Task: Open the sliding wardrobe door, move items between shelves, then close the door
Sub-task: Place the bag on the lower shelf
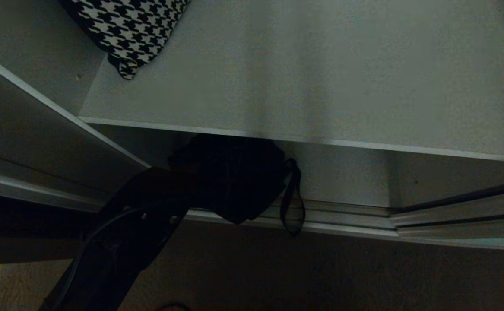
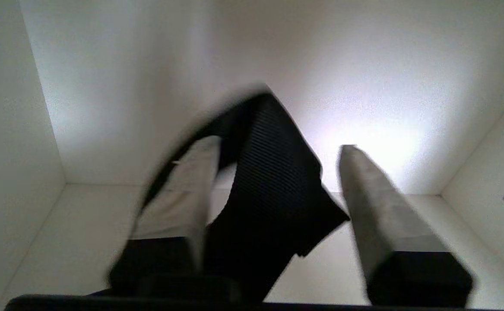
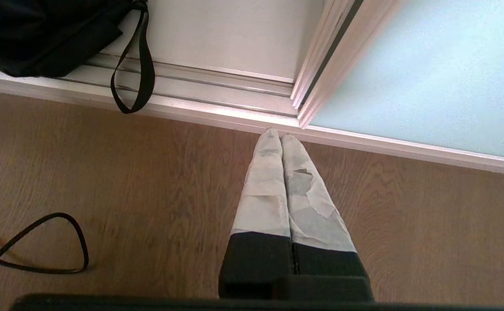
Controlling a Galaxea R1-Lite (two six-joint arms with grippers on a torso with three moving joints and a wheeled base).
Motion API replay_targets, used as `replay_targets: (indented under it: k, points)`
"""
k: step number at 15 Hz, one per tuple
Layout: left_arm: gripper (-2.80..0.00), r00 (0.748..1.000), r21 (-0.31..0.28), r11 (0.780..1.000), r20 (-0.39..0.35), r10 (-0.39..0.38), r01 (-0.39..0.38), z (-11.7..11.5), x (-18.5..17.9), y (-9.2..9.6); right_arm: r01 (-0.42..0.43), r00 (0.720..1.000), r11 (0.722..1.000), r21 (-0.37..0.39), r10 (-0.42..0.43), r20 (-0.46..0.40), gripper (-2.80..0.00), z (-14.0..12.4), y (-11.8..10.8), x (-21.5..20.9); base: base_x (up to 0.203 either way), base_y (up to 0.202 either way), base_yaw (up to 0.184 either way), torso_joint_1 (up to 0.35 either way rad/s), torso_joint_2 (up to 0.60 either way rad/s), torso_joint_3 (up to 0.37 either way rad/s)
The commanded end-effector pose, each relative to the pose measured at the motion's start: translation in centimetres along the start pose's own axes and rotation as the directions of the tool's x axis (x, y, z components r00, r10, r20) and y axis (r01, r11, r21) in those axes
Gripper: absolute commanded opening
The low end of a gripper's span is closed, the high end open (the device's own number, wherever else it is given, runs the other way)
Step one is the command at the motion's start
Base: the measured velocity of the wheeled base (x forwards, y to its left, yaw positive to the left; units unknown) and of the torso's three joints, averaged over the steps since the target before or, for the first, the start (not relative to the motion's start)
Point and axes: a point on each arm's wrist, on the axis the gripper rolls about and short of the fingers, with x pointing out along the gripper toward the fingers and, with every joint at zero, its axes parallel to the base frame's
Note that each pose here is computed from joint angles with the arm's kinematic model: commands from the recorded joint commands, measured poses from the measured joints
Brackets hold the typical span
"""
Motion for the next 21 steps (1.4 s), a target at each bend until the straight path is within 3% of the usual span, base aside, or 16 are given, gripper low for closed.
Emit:
replay_targets:
  k: [1,21]
  points:
    - [0.00,1.000,0.001,1.000,0.002,0.001,-0.001,-0.21,-0.16,0.02,0.000,1.000,1.000,0.000,0.000,0.003,-2.80,-0.01,0.00,-0.02,0.000,0.000,0.000,0.000,0.00,0.000]
    - [0.00,1.000,-0.004,1.000,0.018,0.003,-0.003,0.55,0.27,0.18,0.000,1.000,1.000,0.000,0.000,0.003,-2.80,-0.01,0.00,-0.03,0.000,0.000,0.000,0.000,0.00,0.000]
